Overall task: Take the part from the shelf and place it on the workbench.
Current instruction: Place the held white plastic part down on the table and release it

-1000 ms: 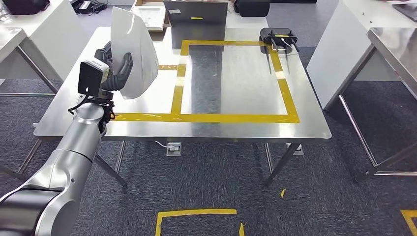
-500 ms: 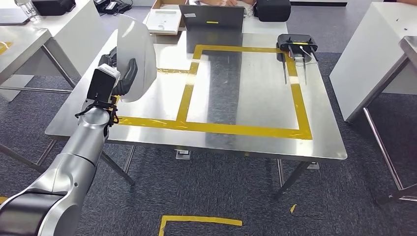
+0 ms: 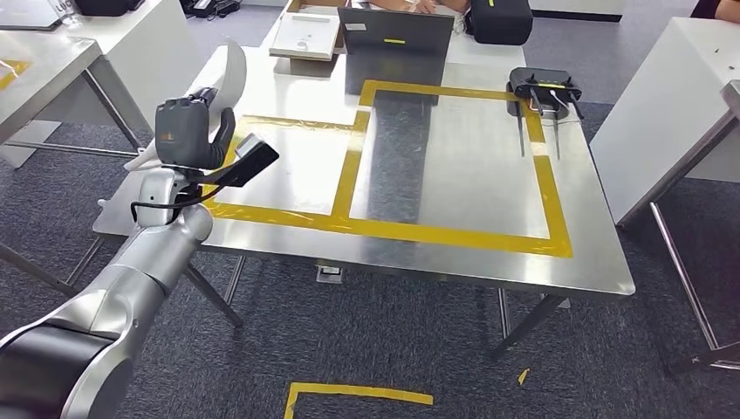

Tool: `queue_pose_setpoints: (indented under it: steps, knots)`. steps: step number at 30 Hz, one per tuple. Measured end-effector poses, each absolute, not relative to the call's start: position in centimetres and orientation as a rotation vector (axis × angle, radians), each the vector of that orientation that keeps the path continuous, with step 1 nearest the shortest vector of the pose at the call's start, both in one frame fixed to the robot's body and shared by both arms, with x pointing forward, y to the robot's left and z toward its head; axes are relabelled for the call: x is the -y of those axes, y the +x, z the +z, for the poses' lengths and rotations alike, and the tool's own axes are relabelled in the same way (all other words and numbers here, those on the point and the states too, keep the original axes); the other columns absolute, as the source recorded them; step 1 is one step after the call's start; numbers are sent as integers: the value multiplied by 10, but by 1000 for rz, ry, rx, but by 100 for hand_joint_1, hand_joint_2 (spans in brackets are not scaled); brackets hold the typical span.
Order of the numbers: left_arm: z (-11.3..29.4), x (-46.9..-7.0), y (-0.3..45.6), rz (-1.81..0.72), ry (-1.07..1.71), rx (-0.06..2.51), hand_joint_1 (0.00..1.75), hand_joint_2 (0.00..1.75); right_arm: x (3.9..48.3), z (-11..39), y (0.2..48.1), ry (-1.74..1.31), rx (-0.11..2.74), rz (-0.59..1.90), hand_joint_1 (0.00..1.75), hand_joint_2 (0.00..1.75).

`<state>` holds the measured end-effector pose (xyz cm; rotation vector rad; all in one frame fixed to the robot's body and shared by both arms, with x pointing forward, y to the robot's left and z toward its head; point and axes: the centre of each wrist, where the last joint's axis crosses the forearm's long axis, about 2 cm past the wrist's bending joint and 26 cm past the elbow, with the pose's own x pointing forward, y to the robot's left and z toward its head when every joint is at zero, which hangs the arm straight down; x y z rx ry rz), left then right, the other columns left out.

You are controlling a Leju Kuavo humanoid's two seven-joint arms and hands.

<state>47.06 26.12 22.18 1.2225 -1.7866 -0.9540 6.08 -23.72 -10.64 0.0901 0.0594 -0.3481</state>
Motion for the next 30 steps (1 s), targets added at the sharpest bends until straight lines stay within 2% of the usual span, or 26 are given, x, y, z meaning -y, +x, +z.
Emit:
queue_pose_setpoints:
  steps: [6, 17, 21, 24, 28, 30]
  knots:
    - [215, -276, 471, -1280, 1488, 1588, 175, 175, 238, -107, 61, 86, -59, -335, 0, 0]
    - [202, -276, 466, -1333, 1480, 1591, 175, 175, 239, -107, 56, 72, -71, -345, 0, 0]
    - [199, -272, 464, -1332, 1477, 1598, 0, 175, 238, -108, 51, 59, -81, -349, 0, 0]
    - [197, -273, 463, -1332, 1482, 1593, 0, 175, 237, -108, 48, 54, -88, -349, 0, 0]
    - [195, -276, 462, -1342, 1496, 1590, 0, 0, 235, -108, 47, 58, -91, -344, 0, 0]
    - [194, -278, 461, -1355, 1510, 1583, 0, 0, 234, -108, 47, 64, -91, -340, 0, 0]
